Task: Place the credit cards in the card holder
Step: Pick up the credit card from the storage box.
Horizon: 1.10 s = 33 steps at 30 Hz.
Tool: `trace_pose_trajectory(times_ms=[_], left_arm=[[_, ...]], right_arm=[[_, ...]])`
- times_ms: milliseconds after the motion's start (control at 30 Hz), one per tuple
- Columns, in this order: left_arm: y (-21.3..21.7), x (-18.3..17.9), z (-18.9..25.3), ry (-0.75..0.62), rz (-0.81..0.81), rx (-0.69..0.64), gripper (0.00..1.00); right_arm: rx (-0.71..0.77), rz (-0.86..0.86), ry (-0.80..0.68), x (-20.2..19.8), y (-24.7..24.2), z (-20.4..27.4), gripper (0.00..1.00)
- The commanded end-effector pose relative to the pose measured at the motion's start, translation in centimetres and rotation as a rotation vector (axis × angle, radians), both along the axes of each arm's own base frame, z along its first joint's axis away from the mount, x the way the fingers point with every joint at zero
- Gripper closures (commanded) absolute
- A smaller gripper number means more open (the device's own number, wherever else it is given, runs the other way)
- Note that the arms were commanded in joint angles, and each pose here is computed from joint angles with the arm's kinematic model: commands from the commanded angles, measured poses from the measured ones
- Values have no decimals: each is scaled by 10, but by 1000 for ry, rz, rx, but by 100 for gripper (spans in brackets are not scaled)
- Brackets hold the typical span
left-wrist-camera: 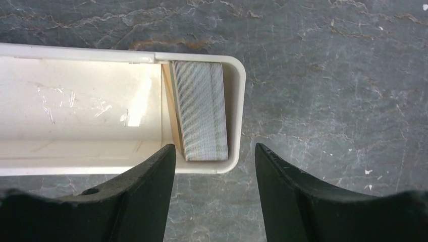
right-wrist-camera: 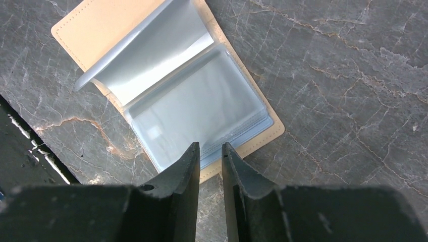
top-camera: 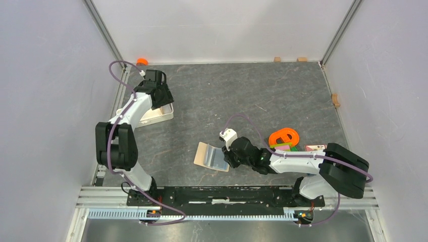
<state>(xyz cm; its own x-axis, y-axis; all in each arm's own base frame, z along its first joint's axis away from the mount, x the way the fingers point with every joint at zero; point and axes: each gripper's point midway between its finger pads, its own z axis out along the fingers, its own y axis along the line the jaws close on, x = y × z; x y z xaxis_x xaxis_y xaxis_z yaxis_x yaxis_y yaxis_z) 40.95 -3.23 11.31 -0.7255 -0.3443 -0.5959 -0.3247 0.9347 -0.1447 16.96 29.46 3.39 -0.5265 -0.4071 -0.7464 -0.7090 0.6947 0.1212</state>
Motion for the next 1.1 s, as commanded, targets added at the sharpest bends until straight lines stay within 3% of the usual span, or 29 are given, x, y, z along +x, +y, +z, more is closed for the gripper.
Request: trace_pose_trajectory(times_ms=[0, 700, 1067], left_arm=[[12, 21, 4, -29, -23, 73, 35], [30, 31, -33, 62, 16, 96, 34], [16, 35, -44, 81, -33, 18, 35]], right_arm=[[42, 15, -44, 4, 6, 11, 73], [35, 25, -32, 3, 10, 6, 75], [47, 36, -21, 0, 12, 6, 75]])
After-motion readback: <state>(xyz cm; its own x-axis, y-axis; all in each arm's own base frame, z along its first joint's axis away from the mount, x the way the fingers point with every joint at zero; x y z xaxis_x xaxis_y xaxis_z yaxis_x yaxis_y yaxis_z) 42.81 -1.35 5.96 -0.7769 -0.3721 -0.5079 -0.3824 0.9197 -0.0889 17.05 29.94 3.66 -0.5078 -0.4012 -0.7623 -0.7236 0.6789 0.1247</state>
